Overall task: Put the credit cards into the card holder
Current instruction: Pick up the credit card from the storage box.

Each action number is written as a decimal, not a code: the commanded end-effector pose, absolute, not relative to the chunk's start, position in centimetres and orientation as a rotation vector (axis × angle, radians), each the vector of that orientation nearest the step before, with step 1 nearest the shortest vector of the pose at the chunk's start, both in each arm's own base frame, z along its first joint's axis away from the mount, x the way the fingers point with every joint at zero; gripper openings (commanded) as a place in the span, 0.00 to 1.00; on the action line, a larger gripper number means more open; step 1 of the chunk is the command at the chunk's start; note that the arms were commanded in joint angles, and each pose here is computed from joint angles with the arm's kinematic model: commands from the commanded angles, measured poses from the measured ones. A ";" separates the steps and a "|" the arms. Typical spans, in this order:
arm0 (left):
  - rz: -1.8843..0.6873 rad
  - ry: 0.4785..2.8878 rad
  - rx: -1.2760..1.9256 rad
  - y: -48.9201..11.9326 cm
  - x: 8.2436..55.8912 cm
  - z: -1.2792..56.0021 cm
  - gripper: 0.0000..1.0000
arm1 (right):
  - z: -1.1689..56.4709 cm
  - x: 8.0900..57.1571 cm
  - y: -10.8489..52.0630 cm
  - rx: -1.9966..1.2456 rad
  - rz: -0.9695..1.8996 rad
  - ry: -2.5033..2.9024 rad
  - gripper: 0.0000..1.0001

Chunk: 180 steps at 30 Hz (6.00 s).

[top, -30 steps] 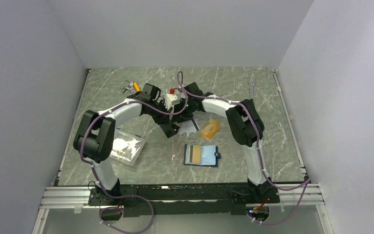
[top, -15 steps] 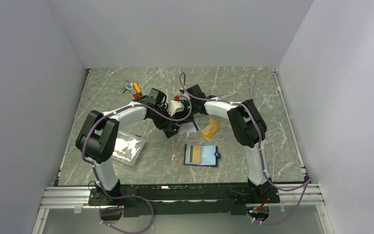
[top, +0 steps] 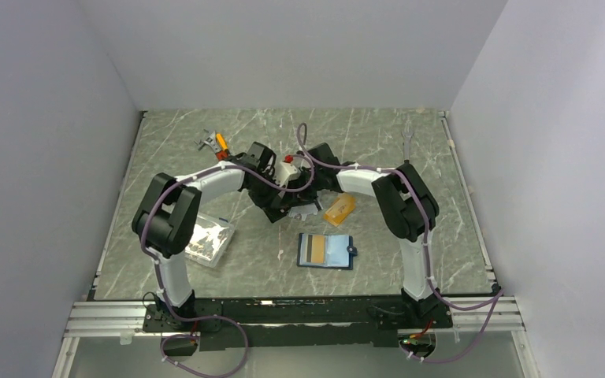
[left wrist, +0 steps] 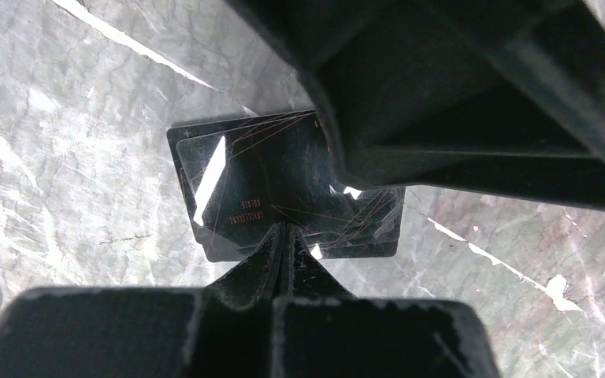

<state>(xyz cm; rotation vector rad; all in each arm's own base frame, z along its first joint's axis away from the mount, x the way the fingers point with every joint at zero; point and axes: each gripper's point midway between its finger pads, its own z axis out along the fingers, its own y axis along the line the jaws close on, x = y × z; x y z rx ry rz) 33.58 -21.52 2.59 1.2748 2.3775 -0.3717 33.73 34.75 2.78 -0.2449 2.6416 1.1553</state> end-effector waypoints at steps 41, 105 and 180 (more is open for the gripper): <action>-0.747 2.556 1.304 -23.0 29.9 0.6 0.00 | 5.1 31.3 33.4 -0.110 1.262 2.610 0.33; -1.145 1.906 1.148 -22.0 25.8 24.0 0.42 | 20.1 24.4 31.5 -0.453 1.415 2.170 0.00; -1.591 1.713 1.174 -23.6 26.0 23.8 0.00 | 23.2 24.0 34.9 -0.702 1.666 1.975 0.40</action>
